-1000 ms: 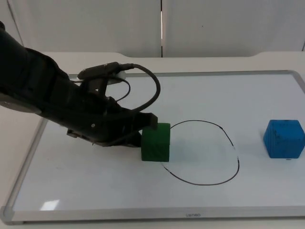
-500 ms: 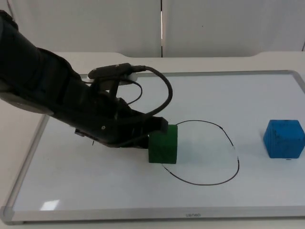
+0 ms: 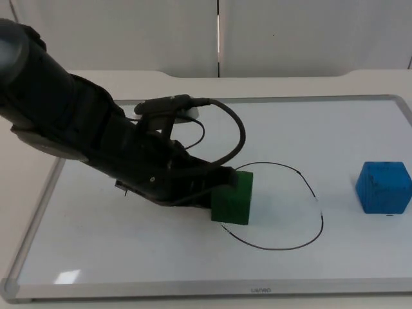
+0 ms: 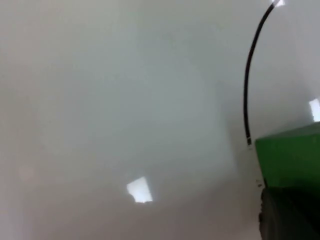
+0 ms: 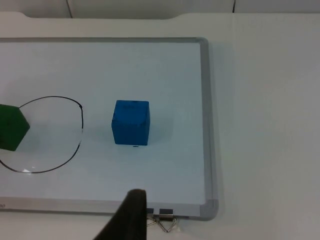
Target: Push the two cubes into the marked area.
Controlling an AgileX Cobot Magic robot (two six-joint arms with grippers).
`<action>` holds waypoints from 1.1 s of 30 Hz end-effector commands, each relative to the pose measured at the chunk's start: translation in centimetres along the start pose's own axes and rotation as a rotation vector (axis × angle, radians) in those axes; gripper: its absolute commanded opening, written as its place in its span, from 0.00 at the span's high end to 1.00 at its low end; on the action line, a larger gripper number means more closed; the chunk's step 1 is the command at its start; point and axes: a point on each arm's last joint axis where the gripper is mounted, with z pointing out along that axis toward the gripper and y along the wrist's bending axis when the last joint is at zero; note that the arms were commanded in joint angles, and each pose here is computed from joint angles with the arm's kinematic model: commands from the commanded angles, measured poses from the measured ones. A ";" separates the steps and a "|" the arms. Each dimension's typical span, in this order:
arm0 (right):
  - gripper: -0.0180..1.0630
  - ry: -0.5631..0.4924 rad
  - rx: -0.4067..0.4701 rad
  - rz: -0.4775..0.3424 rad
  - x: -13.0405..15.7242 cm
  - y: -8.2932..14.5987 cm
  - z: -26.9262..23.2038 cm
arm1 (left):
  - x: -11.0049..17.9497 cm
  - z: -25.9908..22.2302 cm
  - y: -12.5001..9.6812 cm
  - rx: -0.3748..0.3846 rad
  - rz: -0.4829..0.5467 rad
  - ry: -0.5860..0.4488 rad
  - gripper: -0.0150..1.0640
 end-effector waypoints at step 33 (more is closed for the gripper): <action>0.01 -0.011 0.004 0.004 0.0 0.0 -0.1 | -0.9 0.3 -2.3 0.065 0.063 -0.024 0.98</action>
